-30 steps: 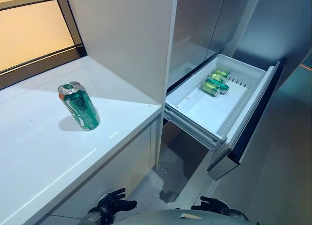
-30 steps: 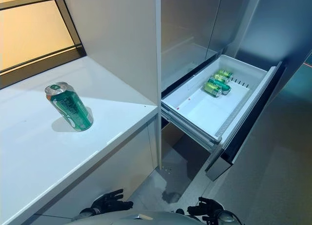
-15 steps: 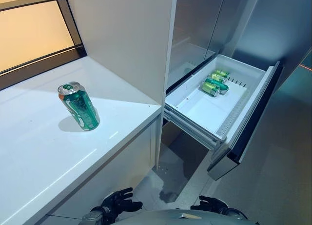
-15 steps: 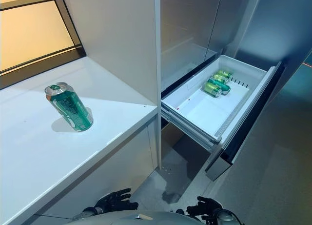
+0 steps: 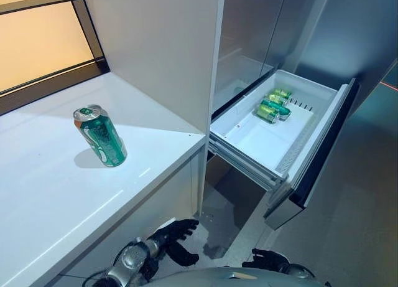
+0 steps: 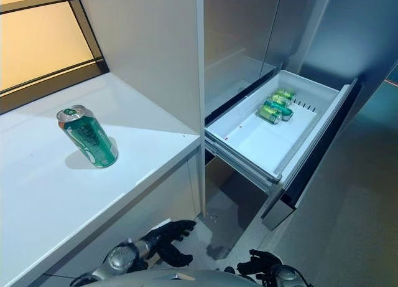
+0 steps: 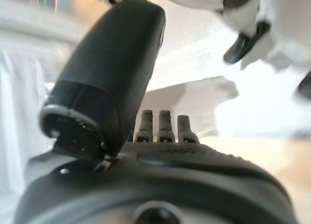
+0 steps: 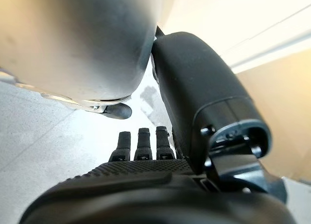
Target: Put drinks into fridge and close the fridge
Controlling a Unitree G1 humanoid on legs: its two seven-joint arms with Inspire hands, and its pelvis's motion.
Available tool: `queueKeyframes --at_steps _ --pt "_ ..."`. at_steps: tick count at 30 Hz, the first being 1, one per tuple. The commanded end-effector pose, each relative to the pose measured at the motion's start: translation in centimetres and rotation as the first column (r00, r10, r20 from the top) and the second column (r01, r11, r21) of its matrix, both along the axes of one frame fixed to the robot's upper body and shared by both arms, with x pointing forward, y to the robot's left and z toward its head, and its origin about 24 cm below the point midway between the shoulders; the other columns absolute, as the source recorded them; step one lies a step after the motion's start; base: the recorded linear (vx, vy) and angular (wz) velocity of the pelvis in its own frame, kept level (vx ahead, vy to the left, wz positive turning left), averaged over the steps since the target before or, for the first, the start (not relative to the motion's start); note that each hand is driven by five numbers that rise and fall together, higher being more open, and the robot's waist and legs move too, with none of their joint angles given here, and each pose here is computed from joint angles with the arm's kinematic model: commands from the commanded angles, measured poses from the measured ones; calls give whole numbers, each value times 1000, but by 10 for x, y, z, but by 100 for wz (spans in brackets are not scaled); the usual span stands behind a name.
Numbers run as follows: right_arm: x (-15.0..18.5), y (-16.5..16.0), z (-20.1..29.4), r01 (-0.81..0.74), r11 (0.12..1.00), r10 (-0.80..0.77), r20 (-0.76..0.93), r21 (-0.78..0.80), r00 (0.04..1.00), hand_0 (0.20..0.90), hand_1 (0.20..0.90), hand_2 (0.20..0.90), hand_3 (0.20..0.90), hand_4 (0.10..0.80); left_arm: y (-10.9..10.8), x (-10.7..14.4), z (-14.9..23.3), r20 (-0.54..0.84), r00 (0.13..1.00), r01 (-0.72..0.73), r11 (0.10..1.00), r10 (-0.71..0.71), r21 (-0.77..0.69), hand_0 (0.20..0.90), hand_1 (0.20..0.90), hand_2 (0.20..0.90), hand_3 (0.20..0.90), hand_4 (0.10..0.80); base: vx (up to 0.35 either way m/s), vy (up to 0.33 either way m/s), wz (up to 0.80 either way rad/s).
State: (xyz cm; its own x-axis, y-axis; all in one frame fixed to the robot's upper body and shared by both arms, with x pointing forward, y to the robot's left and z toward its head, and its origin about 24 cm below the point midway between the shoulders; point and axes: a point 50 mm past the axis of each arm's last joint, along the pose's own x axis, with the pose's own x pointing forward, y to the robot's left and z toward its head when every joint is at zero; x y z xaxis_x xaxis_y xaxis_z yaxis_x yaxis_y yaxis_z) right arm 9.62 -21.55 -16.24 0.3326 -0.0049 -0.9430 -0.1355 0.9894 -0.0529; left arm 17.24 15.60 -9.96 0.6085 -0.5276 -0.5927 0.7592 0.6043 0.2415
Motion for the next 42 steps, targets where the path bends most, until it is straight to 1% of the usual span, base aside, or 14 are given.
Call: queueKeyframes --at_steps 1,2,5,6,7,9,10,12,13,16,23,26,32,42 --pt "7 -18 5 -92 994 91 -19 -62 996 900 900 900 900 800 -37 55 54 341 933 167 979 -120 -113 900 900 900 900 800 0 0 0" --pt "8 -17 5 -94 993 94 -15 -64 996 900 900 900 900 800 -38 56 56 404 903 169 985 -146 -23 900 900 900 900 800 0 0 0" --pt "9 -18 6 -89 993 89 -5 -77 996 900 900 900 900 800 -39 58 78 538 811 251 967 -228 31 900 900 900 900 800 -35 35 -1" --pt "9 -18 6 -87 993 87 -4 -78 996 900 900 900 900 800 -39 58 81 552 799 262 964 -238 36 900 900 900 900 800 -38 42 -2" --pt "10 -19 7 -80 993 80 3 -81 997 900 900 900 900 800 -40 63 101 605 748 296 953 -273 64 900 900 900 900 800 -37 36 1" --pt "10 -18 7 -71 994 72 8 -86 997 900 900 900 900 800 -42 70 127 653 694 336 939 -301 75 900 900 900 900 800 -34 30 4" --pt "9 -17 7 -66 994 67 10 -89 998 900 900 900 900 800 -42 73 143 679 667 360 930 -308 69 900 900 900 900 800 -21 17 5" --pt "8 -15 6 -61 994 63 13 -90 998 900 900 900 900 800 -42 74 160 690 656 396 918 -306 30 900 900 900 900 800 -23 8 8" --pt "6 -13 6 -53 994 54 17 -91 998 900 900 900 900 800 -46 74 186 718 629 443 897 -299 -14 900 900 900 900 800 -27 -2 9" --pt "1 -11 4 -46 995 47 13 -94 999 900 900 900 900 800 -53 69 214 755 584 520 852 -299 -65 900 900 900 900 800 -14 -6 6" --pt "-5 -9 2 -46 994 47 12 -94 999 900 900 900 900 800 -65 61 248 820 494 611 786 -288 -92 900 900 900 900 800 -8 -1 4" --pt "-8 -7 1 -51 994 52 13 -96 999 900 900 900 900 800 -70 57 270 863 432 660 744 -261 -105 900 900 900 900 800 -9 1 8" --pt "-10 -2 -1 -49 995 50 11 -92 999 900 900 900 900 800 -72 50 303 921 365 709 681 -134 -181 900 900 900 900 800 0 0 1" --pt "-11 2 -2 -34 996 35 11 -85 999 900 900 900 900 800 -53 41 343 954 266 756 585 139 -296 900 900 900 900 800 0 0 0"
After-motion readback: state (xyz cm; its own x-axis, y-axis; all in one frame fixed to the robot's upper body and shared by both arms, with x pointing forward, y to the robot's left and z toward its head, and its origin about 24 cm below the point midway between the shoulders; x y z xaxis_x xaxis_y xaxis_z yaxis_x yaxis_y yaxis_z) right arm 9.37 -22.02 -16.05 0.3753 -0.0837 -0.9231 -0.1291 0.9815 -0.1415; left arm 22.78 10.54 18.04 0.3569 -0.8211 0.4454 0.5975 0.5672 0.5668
